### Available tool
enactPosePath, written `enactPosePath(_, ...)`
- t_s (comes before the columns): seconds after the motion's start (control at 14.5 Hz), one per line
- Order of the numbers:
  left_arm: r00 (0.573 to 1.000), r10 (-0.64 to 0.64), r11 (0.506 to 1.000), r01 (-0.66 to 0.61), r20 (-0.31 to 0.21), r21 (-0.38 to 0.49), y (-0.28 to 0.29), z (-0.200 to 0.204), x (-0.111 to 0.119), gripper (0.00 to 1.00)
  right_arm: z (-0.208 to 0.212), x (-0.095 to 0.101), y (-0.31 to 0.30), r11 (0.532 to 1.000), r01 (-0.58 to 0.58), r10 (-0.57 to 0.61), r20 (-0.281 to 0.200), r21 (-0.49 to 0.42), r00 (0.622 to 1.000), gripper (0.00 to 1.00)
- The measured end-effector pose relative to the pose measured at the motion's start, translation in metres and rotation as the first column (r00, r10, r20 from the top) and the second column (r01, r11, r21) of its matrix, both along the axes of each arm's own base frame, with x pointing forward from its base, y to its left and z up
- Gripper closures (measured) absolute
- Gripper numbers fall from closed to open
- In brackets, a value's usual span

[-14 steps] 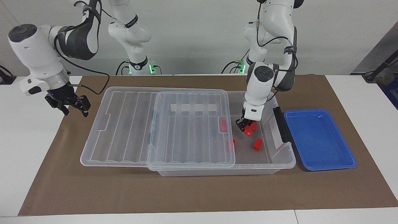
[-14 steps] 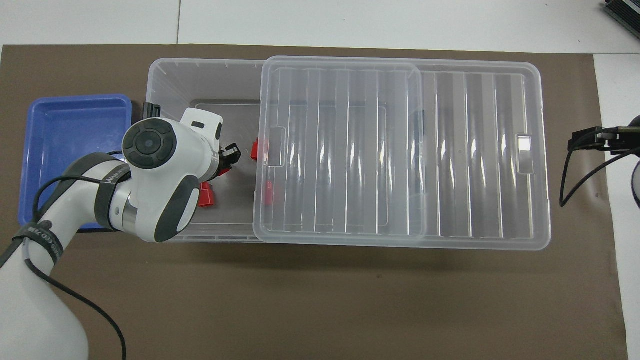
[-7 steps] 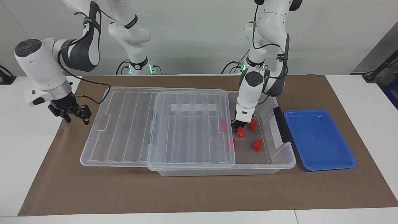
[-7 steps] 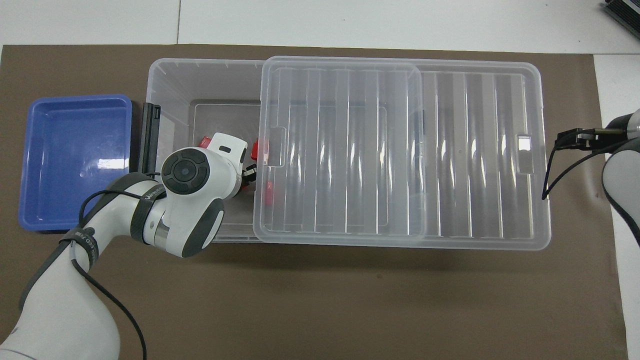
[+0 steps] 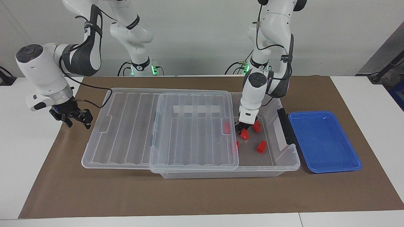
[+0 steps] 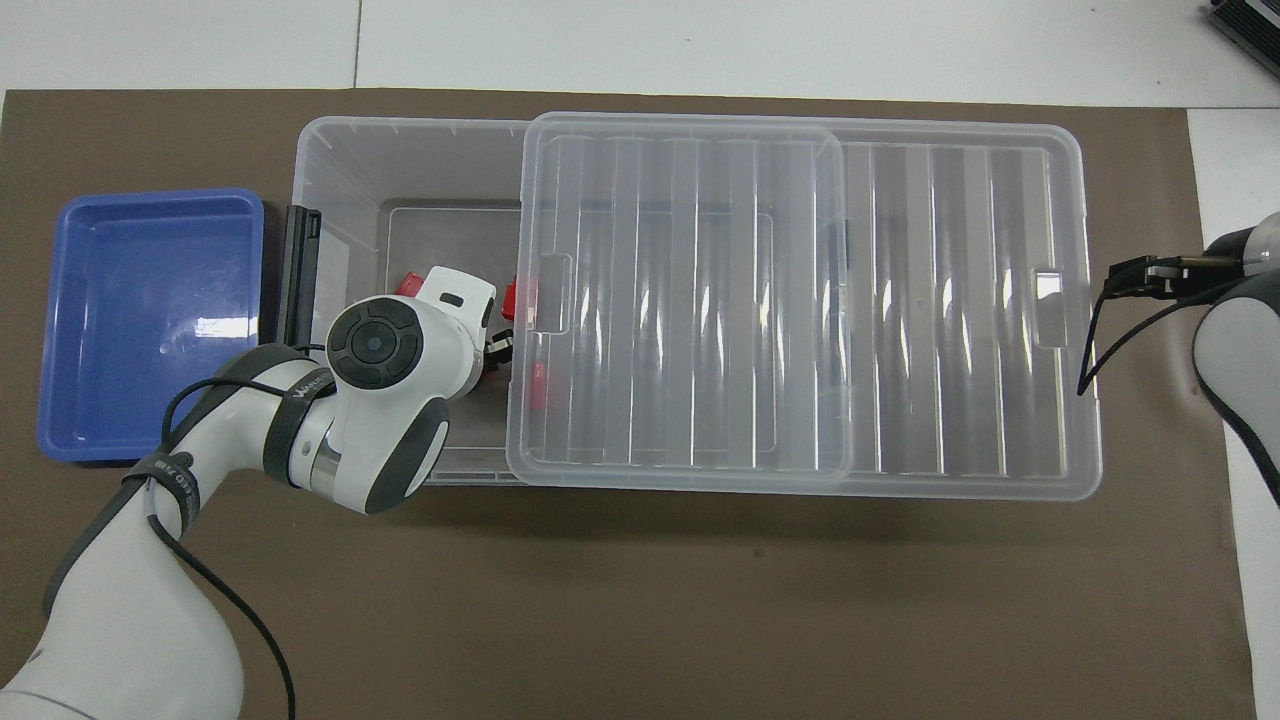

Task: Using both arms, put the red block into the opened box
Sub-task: 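Lower the red block into the box and open the left gripper, then withdraw the left gripper while the right gripper slides the lid back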

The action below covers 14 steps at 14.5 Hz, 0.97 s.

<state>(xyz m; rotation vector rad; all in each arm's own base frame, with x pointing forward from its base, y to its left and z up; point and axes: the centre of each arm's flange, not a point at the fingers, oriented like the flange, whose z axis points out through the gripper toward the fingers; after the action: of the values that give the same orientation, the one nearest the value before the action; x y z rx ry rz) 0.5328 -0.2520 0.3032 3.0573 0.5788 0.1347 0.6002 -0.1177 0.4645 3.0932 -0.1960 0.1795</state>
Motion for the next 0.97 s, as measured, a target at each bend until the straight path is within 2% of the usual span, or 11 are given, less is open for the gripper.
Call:
enactPosePath(0.35,1.0,-0.011,1.0,0.011,0.004,0.015,0.002,-0.003,0.001,0.02,0.0,0.001,0.002,1.0,-0.004,0.004,0.001,0.0,1.0,0.2)
enactPosePath(0.62,1.0,-0.006,0.999,0.007,-0.019,0.032,0.0,0.015,0.009,0.0,0.0,0.001,0.005,1.0,-0.009,0.009,0.002,0.0,1.0,0.2)
enactPosePath(0.76,0.998,0.004,0.998,-0.001,-0.057,0.061,0.0,0.049,0.021,0.01,0.001,0.002,0.008,1.0,-0.013,0.013,0.002,0.0,1.0,0.2)
enactPosePath(0.97,0.995,0.029,0.995,-0.02,-0.094,0.093,0.015,0.122,0.041,0.03,0.001,0.002,0.01,1.0,-0.018,0.018,0.002,0.001,1.0,0.22)
